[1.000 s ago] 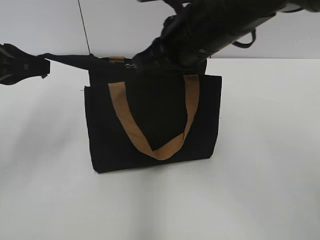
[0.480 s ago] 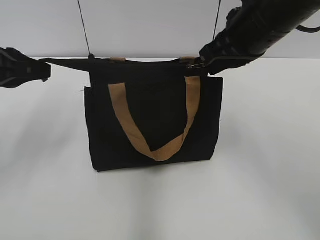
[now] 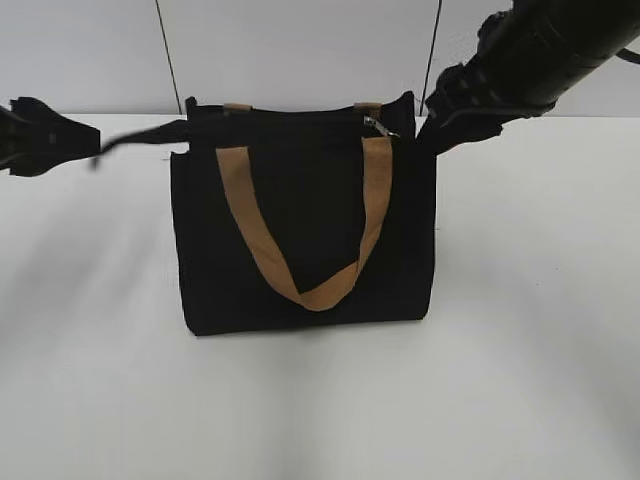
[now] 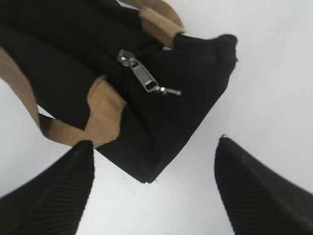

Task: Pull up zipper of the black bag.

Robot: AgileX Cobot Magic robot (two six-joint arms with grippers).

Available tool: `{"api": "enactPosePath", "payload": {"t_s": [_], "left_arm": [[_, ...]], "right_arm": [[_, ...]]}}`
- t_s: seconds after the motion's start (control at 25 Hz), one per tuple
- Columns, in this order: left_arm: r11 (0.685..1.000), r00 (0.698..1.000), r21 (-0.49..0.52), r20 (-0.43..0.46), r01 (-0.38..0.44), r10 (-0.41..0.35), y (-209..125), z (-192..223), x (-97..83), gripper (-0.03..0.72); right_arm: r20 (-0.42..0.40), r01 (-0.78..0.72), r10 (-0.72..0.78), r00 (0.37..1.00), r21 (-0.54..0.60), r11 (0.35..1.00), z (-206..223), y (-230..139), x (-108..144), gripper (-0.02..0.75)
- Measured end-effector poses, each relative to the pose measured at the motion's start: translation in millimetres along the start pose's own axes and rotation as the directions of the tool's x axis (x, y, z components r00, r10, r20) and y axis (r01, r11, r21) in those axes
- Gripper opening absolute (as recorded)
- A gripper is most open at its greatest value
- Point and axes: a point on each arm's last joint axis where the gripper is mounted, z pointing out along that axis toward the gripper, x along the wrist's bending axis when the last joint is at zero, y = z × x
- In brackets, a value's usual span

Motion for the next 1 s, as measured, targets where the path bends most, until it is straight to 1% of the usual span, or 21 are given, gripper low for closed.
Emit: {"api": "enactPosePath", "payload": {"t_s": [0.04,0.08,0.16,0.2,0.28,0.4,0.48,0.52,0.56,0.6,0.64,0.68,0.72,0.76,0.8,0.84,0.88,0.92,0.96,1.0], "left_arm": [[1.0,1.0,-0.003,-0.026,0.0,0.0,0.2,0.3,2.3,0.601],[1.0,0.998,-0.008,-0.062,0.0,0.0,0.7,0.2,5.5,0.61],[1.0,0.992,-0.017,-0.124,-0.006,0.003,1.6,0.3,9.6,0.588],[1.0,0.986,-0.023,-0.168,-0.011,0.007,2.3,0.3,12.2,0.573],[0.999,0.972,-0.031,-0.234,-0.031,0.023,3.6,1.7,11.4,0.56],[0.996,0.936,-0.04,-0.346,-0.082,0.063,5.4,5.9,4.3,0.55],[0.989,0.908,-0.011,-0.399,-0.145,0.128,3.8,10.9,-0.9,0.547],[0.985,0.9,0.016,-0.405,-0.172,0.164,1.6,13.9,-5.0,0.547],[0.984,0.899,0.041,-0.401,-0.175,0.177,-1.3,16.3,-9.9,0.547],[0.986,0.899,0.065,-0.405,-0.153,0.166,-4.9,17.8,-14.3,0.546],[0.985,0.891,0.108,-0.422,-0.136,0.17,-9.1,17.7,-16.9,0.547],[0.976,0.887,0.157,-0.414,-0.152,0.204,-11.5,18.0,-22.7,0.547],[0.972,0.888,0.202,-0.416,-0.118,0.194,-13.1,17.3,-28.4,0.547],[0.958,0.888,0.266,-0.408,-0.109,0.214,-14.5,15.7,-33.3,0.547],[0.937,0.888,0.323,-0.383,-0.13,0.255,-12.0,13.3,-40.2,0.547],[0.924,0.901,0.359,-0.346,-0.132,0.263,-8.2,10.2,-48.9,0.547],[0.918,0.915,0.38,-0.317,-0.116,0.247,-3.0,4.5,-57.3,0.547],[0.911,0.927,0.396,-0.284,-0.118,0.244,2.0,-3.2,-64.4,0.547],[0.908,0.936,0.396,-0.25,-0.136,0.249,9.3,-11.4,-71.6,0.549],[0.91,0.946,0.392,-0.222,-0.135,0.236,15.2,-22.7,-78.1,0.553]], "right_arm": [[-0.002,0.036,-0.037,0.999,-0.01,0.999,-2.1,1.0,2.1,0.573],[-0.004,0.059,-0.059,0.998,-0.019,0.998,-4.5,1.7,4.2,0.598],[-0.004,0.092,-0.092,0.996,-0.032,0.995,-8.9,2.8,7.9,0.601],[-0.002,0.1,-0.1,0.995,-0.038,0.994,-11.3,3.2,9.2,0.597],[0.009,0.12,-0.12,0.993,-0.037,0.992,-15.3,2.8,10.4,0.594],[0.05,0.131,-0.129,0.99,-0.035,0.991,-24.2,1.9,10.1,0.592],[0.077,0.13,-0.127,0.989,-0.035,0.991,-32.5,0.6,9.5,0.592],[0.084,0.132,-0.128,0.988,-0.035,0.991,-36.8,-0.1,9.7,0.592],[0.085,0.132,-0.129,0.988,-0.031,0.991,-40.2,-1.2,10.3,0.591],[0.085,0.131,-0.128,0.988,-0.028,0.991,-44.3,-2.4,11.3,0.591],[0.083,0.13,-0.127,0.988,-0.026,0.991,-48.6,-3.6,12.3,0.589],[0.082,0.13,-0.128,0.988,-0.02,0.991,-52.3,-5.1,13.2,0.589],[0.081,0.128,-0.126,0.989,-0.021,0.992,-57.1,-6.3,14.4,0.589],[0.081,0.128,-0.126,0.989,-0.021,0.992,-62.2,-7.7,15.6,0.588],[0.082,0.128,-0.126,0.989,-0.026,0.991,-67.3,-9.1,17.1,0.588],[0.082,0.126,-0.123,0.989,-0.029,0.992,-71.5,-11.2,18.5,0.588],[0.084,0.125,-0.122,0.989,-0.037,0.991,-77.0,-14.2,20.1,0.588],[0.085,0.123,-0.119,0.989,-0.041,0.992,-81.7,-19.2,21.9,0.588],[0.083,0.119,-0.116,0.99,-0.036,0.992,-84.1,-26.1,23.6,0.588],[0.085,0.117,-0.113,0.99,-0.041,0.992,-89.5,-33.3,25.9,0.589]]}}
